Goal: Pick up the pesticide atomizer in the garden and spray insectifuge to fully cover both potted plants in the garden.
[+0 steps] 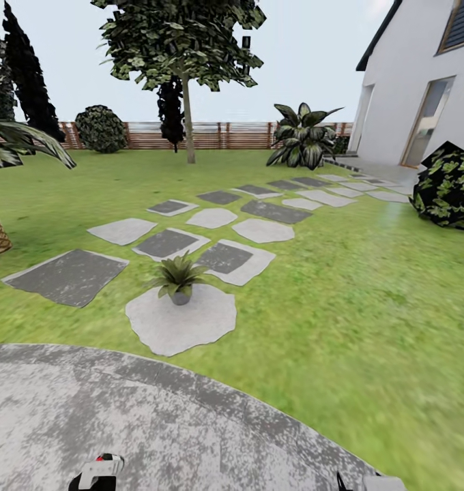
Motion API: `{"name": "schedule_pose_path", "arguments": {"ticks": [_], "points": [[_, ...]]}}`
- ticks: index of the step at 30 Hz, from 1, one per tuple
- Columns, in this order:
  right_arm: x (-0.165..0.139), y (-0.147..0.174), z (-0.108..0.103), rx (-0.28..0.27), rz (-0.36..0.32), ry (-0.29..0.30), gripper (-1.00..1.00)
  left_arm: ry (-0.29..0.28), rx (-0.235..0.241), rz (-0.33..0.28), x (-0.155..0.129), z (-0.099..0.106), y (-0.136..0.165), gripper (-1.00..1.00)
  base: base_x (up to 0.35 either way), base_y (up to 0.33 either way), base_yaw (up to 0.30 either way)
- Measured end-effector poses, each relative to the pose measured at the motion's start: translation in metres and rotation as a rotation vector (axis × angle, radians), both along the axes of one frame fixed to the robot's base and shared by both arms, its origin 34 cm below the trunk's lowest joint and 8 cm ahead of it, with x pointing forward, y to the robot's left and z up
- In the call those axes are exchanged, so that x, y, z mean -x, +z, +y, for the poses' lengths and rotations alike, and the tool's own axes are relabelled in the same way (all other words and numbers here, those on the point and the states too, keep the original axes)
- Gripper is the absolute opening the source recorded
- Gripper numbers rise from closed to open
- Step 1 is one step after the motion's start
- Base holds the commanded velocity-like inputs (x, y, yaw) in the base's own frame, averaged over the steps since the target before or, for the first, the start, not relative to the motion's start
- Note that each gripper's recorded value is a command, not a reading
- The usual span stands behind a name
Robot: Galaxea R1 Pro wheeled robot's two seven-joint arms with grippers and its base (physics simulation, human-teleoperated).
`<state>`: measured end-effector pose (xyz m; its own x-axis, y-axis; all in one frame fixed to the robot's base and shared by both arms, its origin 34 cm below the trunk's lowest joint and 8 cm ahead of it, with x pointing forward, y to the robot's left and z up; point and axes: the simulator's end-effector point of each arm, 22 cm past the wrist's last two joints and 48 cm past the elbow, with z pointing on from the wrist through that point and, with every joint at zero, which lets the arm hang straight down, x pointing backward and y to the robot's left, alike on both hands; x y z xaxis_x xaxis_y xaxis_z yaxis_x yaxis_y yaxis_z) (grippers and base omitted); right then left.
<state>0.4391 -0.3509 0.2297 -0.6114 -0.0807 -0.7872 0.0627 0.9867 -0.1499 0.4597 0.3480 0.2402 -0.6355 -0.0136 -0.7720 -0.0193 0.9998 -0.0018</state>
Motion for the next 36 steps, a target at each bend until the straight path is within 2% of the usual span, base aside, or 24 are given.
{"name": "schedule_pose_path", "arguments": {"ticks": [14,36], "points": [[-0.016,0.021,0.011,-0.015,-0.058,0.003,1.0,0.0,0.0,-0.057,-0.015,0.0,0.023,-1.0,0.0,0.0,0.0],[-0.032,0.076,0.011,-0.015,-0.071,0.004,1.0,-0.002,0.001,-0.071,-0.031,-0.001,0.078,-1.0,0.0,0.0,0.0]]}}
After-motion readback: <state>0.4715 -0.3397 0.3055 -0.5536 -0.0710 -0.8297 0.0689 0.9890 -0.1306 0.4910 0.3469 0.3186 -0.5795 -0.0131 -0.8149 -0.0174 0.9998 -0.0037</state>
